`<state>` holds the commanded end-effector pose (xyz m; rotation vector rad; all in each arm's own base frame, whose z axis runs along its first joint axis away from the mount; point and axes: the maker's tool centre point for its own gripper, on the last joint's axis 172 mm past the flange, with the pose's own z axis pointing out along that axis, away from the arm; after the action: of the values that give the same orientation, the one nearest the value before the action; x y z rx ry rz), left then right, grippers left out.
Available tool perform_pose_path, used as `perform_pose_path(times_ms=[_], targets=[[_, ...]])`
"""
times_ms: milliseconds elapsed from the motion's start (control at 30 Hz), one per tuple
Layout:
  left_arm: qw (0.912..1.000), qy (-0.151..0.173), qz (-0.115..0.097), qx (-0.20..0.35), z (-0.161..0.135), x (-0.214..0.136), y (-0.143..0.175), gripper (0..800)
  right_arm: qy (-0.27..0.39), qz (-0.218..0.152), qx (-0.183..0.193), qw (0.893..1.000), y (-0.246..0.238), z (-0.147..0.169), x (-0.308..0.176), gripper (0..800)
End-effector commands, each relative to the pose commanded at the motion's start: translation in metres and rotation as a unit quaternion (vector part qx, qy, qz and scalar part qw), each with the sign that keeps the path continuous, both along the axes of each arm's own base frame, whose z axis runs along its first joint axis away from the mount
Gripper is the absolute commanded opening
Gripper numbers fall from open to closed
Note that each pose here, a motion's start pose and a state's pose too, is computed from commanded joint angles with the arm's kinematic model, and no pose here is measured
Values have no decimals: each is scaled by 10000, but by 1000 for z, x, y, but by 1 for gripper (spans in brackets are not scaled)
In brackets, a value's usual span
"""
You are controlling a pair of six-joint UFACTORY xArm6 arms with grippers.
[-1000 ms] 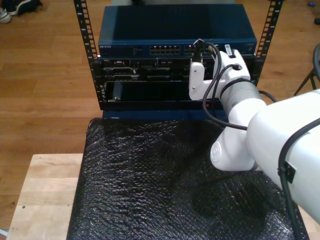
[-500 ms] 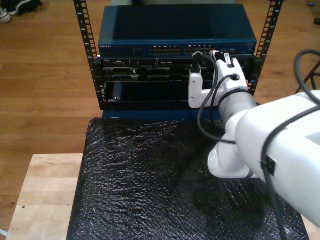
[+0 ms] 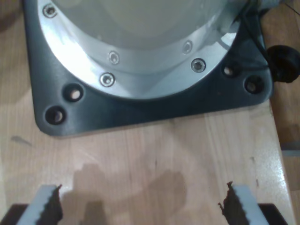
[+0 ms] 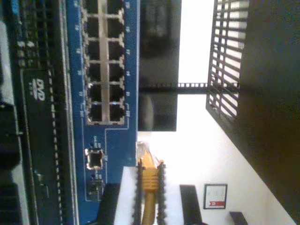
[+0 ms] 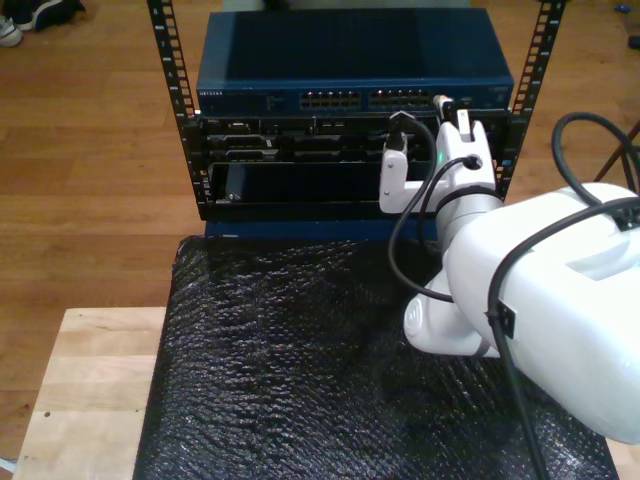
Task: Grab the cable and plug it in
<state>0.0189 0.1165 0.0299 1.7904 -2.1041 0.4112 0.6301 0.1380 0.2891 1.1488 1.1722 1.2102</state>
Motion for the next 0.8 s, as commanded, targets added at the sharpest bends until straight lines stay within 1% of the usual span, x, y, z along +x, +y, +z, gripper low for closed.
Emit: perform_pose_path(times_ms=[67,200,500,800], targets=[[10000,-1,0,8,0,0,1,800,12,-21,8,10000,1,-4,2,0],[10000,4,-6,1,0,0,0,800,-104,-132,56,9998,-2,-2,2,0],[10000,0,0,0,0,0,0,800,-108,-139,57,9998,0,-11,7,0],[10000,4,-6,1,0,0,0,800,-193,-132,106,9997,5,-10,15,0]])
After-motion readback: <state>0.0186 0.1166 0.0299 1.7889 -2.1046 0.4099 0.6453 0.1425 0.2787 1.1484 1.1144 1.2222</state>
